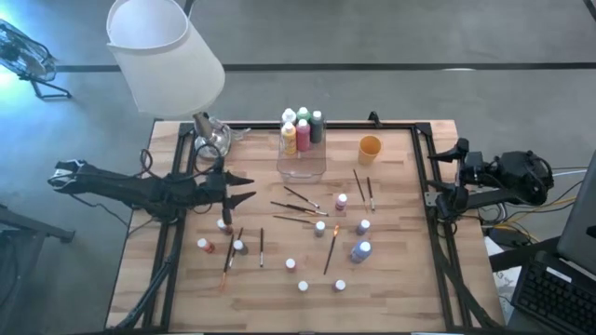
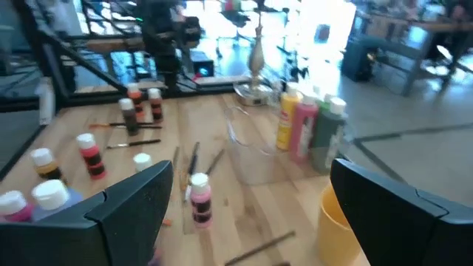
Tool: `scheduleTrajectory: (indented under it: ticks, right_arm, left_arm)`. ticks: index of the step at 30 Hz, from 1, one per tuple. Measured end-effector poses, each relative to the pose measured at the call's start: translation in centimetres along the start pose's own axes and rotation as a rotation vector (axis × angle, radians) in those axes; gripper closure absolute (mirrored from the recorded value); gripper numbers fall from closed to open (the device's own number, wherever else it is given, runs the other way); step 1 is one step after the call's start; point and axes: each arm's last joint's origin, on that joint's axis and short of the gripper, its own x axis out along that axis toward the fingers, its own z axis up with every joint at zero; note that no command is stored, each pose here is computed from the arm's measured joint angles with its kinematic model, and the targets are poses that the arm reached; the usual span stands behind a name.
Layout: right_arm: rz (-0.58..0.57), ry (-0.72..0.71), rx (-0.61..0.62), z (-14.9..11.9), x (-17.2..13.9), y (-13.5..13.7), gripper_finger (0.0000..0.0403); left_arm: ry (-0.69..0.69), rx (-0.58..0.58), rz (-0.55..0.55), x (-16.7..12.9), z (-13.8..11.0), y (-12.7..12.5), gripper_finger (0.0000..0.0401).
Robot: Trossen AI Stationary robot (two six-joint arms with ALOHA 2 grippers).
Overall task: Pick & Place Paint Supplies
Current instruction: Put the big blue paint bottle into the bin
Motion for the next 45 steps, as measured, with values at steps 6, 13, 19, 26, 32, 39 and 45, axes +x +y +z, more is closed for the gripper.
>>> scheduleTrajectory:
  ticks: [6,13,19,26,32,39,45]
  right_arm:
    - [0.063,-0.256,0.142,2.7,-0.3,0.2,0.0039]
    - [0.119,-0.435,0.287,4.5,-0.9,0.2,0.0039]
    - [0.187,-0.316,0.236,4.8,1.7,1.6,0.0039]
    - [0.141,-0.07,0.149,4.9,7.5,4.0,0.0039]
    - [0.121,0.097,0.155,4.2,11.2,5.5,0.0039]
    - [0.124,0.182,0.193,3.7,12.9,6.5,0.0039]
    - [0.186,0.213,0.214,3.4,12.9,7.7,0.0039]
  left_arm:
    - [0.003,0.047,0.001,-0.8,-1.1,0.3,0.0238]
    - [0.005,0.004,-0.094,-2.5,-1.0,0.6,0.0238]
    - [0.041,0.013,-0.157,-3.6,-1.6,0.8,0.0238]
    - [0.12,-0.007,-0.158,-3.9,-2.5,0.9,0.0238]
    - [0.139,-0.007,-0.157,-4.5,-2.7,1.1,0.0238]
    - [0.138,-0.005,-0.157,-5.4,-3.8,1.3,0.0238]
    - [0.114,-0.02,-0.155,-6.2,-4.5,1.6,0.0238]
